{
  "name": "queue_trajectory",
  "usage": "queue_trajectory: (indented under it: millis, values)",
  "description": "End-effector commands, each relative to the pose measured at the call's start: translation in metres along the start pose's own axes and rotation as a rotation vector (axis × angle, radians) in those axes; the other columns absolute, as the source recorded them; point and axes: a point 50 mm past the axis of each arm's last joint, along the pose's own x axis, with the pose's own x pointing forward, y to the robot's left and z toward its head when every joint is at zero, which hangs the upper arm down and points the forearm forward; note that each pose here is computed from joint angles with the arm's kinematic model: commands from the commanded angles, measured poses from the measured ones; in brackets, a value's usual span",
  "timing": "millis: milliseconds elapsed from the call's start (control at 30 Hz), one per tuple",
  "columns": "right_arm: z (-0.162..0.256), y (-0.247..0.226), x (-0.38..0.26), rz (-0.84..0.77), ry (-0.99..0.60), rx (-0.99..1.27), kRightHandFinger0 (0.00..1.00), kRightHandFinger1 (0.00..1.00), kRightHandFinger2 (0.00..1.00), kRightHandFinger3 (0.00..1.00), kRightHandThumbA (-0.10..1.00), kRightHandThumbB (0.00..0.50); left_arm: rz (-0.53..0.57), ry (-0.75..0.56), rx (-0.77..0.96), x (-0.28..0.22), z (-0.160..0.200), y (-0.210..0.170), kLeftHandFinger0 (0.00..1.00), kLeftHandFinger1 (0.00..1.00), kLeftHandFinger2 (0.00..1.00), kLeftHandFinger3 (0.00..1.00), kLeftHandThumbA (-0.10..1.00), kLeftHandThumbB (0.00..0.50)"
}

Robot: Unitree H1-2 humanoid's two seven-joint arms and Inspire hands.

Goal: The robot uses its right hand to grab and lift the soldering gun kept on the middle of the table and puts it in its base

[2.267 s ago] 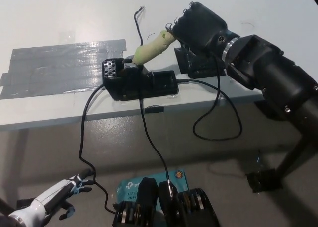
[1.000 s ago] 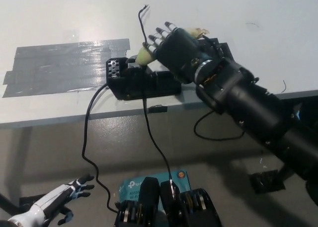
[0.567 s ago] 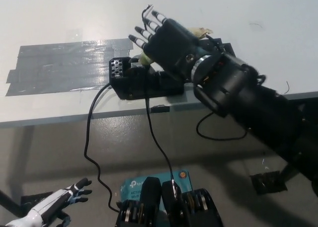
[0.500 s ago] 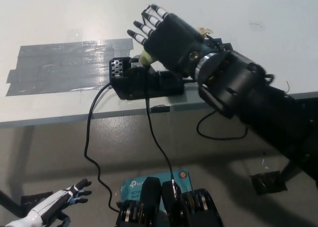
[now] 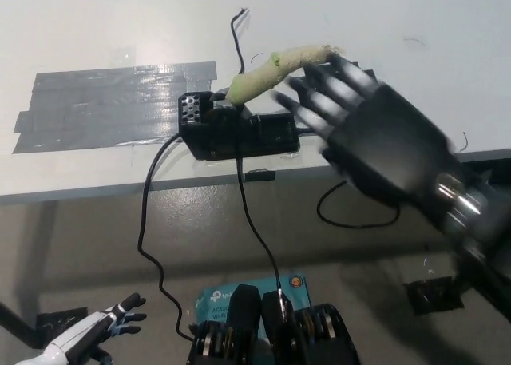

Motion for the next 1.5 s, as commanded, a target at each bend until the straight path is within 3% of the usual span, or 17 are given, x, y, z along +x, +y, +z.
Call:
queue_trajectory:
  millis: [0, 33, 100, 167, 200, 400, 533, 567, 700, 767, 867, 1033, 1133, 1167, 1233, 1333, 1467]
  values:
    - [-0.037, 0.023, -0.099, -0.152, 0.235, 0.429, 1.00, 1.00, 1.00, 1.00, 0.50, 0.319, 0.033, -0.027, 0.030, -0.015, -0.001, 0.011, 0.82, 0.93, 0.97, 1.00, 1.00, 0.161]
    - [-0.037, 0.023, -0.099, -0.154, 0.235, 0.432, 1.00, 1.00, 1.00, 1.00, 0.50, 0.319, 0.033, -0.027, 0.030, -0.015, -0.001, 0.011, 0.82, 0.93, 0.97, 1.00, 1.00, 0.161]
    - [-0.056, 0.083, -0.116, -0.151, 0.363, 0.710, 1.00, 1.00, 1.00, 1.00, 0.33, 0.244, 0.044, -0.028, 0.008, -0.017, -0.003, 0.011, 0.86, 0.94, 0.97, 1.00, 1.00, 0.159]
    - [-0.065, 0.112, -0.122, -0.150, 0.430, 0.819, 0.97, 1.00, 1.00, 1.00, 0.28, 0.233, 0.051, -0.033, 0.000, -0.016, -0.002, 0.012, 0.86, 0.94, 0.97, 1.00, 1.00, 0.144]
    - [-0.072, 0.136, -0.128, -0.163, 0.469, 0.915, 0.93, 1.00, 1.00, 1.00, 0.16, 0.225, 0.052, -0.041, -0.003, -0.015, -0.001, 0.012, 0.86, 0.94, 0.98, 1.00, 1.00, 0.124]
    - [-0.078, 0.203, -0.144, -0.163, 0.615, 1.152, 0.94, 1.00, 1.00, 1.00, 0.15, 0.280, 0.080, -0.045, -0.030, -0.017, -0.002, 0.017, 0.87, 0.96, 1.00, 1.00, 1.00, 0.167]
    - [-0.072, 0.238, -0.159, -0.189, 0.707, 1.273, 0.88, 1.00, 1.00, 1.00, 0.10, 0.275, 0.092, -0.060, -0.067, -0.014, -0.001, 0.016, 0.88, 0.97, 1.00, 1.00, 1.00, 0.136]
    - [-0.072, 0.246, -0.161, -0.131, 0.741, 1.296, 1.00, 1.00, 1.00, 1.00, 0.18, 0.245, 0.105, -0.064, -0.070, -0.014, -0.002, 0.017, 0.86, 0.96, 1.00, 1.00, 1.00, 0.138]
    - [-0.077, 0.239, -0.156, -0.104, 0.742, 1.316, 0.96, 1.00, 1.00, 1.00, 0.18, 0.262, 0.128, -0.074, -0.082, -0.019, -0.005, 0.022, 0.84, 0.95, 1.00, 1.00, 1.00, 0.177]
    - [-0.078, 0.236, -0.152, -0.108, 0.749, 1.330, 0.64, 0.84, 1.00, 1.00, 0.19, 0.299, 0.141, -0.075, -0.084, -0.020, -0.004, 0.025, 0.83, 0.94, 1.00, 1.00, 1.00, 0.164]
    - [-0.080, 0.233, -0.144, -0.110, 0.717, 1.310, 0.50, 0.72, 0.91, 1.00, 0.15, 0.287, 0.164, -0.074, -0.094, -0.022, -0.003, 0.028, 0.80, 0.93, 1.00, 1.00, 1.00, 0.147]
    - [-0.082, 0.228, -0.135, -0.090, 0.728, 1.340, 0.42, 0.61, 0.88, 1.00, 0.11, 0.272, 0.197, -0.062, -0.091, -0.022, -0.007, 0.028, 0.86, 0.93, 1.00, 1.00, 1.00, 0.177]
    - [-0.084, 0.229, -0.133, -0.074, 0.720, 1.333, 0.43, 0.65, 0.96, 1.00, 0.12, 0.271, 0.200, -0.066, -0.097, -0.022, -0.008, 0.028, 0.87, 0.93, 0.99, 1.00, 1.00, 0.185]
    - [-0.085, 0.228, -0.131, -0.070, 0.714, 1.351, 0.44, 0.67, 0.98, 1.00, 0.18, 0.305, 0.201, -0.069, -0.110, -0.022, -0.007, 0.028, 0.87, 0.94, 1.00, 1.00, 1.00, 0.175]
    - [-0.087, 0.228, -0.128, -0.046, 0.704, 1.362, 0.49, 0.73, 1.00, 1.00, 0.21, 0.316, 0.213, -0.078, -0.148, -0.022, -0.006, 0.030, 0.88, 0.93, 0.99, 1.00, 1.00, 0.186]
    - [-0.088, 0.230, -0.128, -0.015, 0.698, 1.379, 0.54, 0.80, 1.00, 1.00, 0.27, 0.355, 0.236, -0.074, -0.153, -0.024, -0.009, 0.029, 0.85, 0.90, 0.95, 1.00, 1.00, 0.144]
    - [-0.091, 0.228, -0.126, -0.019, 0.690, 1.373, 0.47, 0.74, 1.00, 1.00, 0.25, 0.356, 0.272, -0.063, -0.161, -0.020, -0.009, 0.029, 0.82, 0.90, 0.93, 1.00, 1.00, 0.153]
